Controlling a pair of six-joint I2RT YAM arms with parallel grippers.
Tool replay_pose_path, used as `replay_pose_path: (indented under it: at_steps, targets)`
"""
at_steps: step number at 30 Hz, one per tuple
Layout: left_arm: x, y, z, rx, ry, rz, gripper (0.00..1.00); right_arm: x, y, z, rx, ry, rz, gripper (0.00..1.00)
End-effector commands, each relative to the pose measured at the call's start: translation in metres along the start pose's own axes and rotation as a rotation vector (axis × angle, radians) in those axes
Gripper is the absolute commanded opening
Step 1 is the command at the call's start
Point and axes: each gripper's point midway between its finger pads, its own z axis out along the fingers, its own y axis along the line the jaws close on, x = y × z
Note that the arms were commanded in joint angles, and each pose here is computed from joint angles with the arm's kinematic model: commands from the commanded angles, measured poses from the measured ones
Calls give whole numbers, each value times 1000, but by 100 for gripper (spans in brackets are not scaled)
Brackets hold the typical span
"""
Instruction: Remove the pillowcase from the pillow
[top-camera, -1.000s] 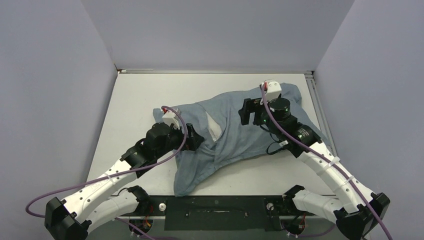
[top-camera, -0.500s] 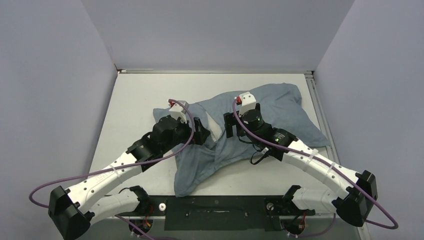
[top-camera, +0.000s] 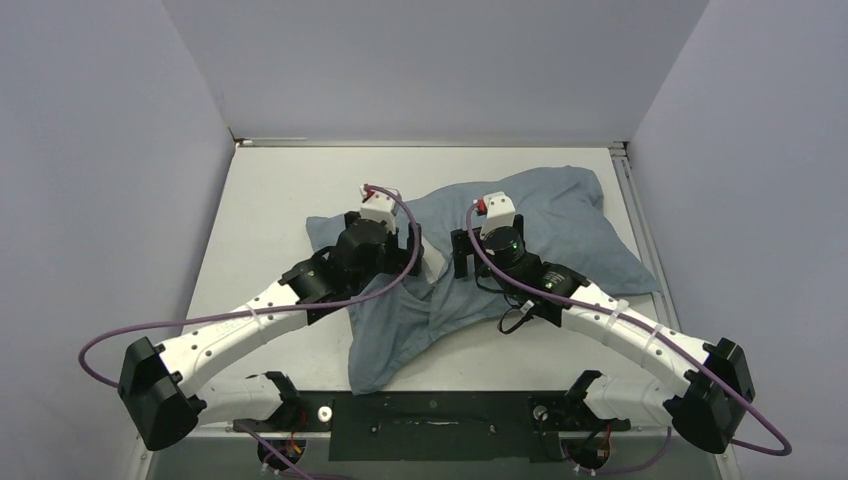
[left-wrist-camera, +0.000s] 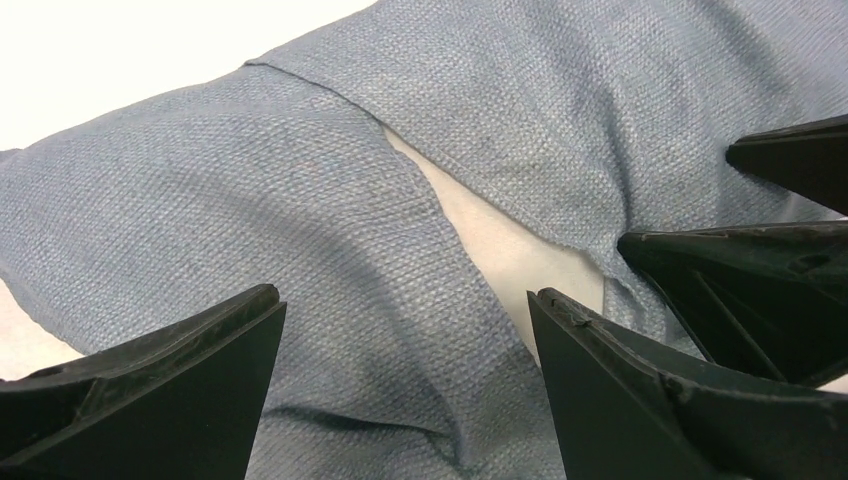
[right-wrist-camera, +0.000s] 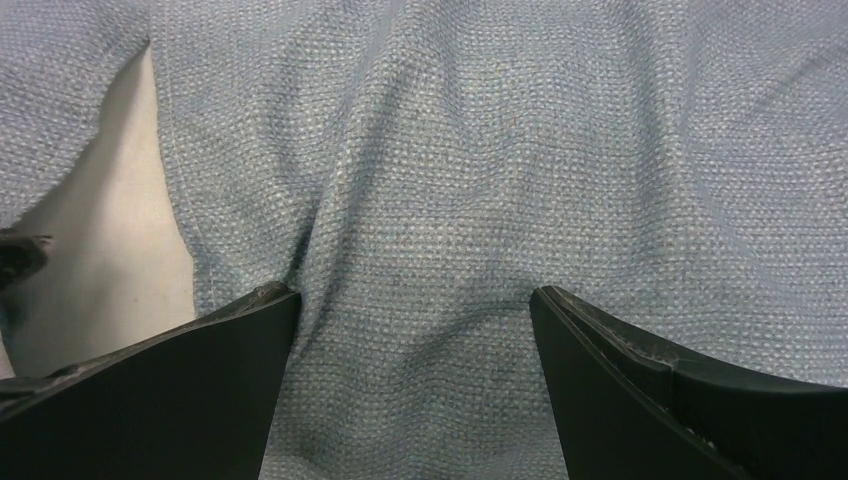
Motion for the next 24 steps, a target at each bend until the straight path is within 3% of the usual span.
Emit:
replay_pose_path:
  at_steps: [1,15,20,24]
  targets:
    - [-12,-8,3,-56,-34,84,96,-5,0,2,13,-44,43,90]
    - [38,35,-5,-184,46,39,100,27,-9,6,45,-2,57,90]
    - [47,47,-12,-145,61,-16,65,34,-16,9,82,15,54,90]
    - [57,65,-17,-162,74,-63,54,40,-28,12,144,39,57,90]
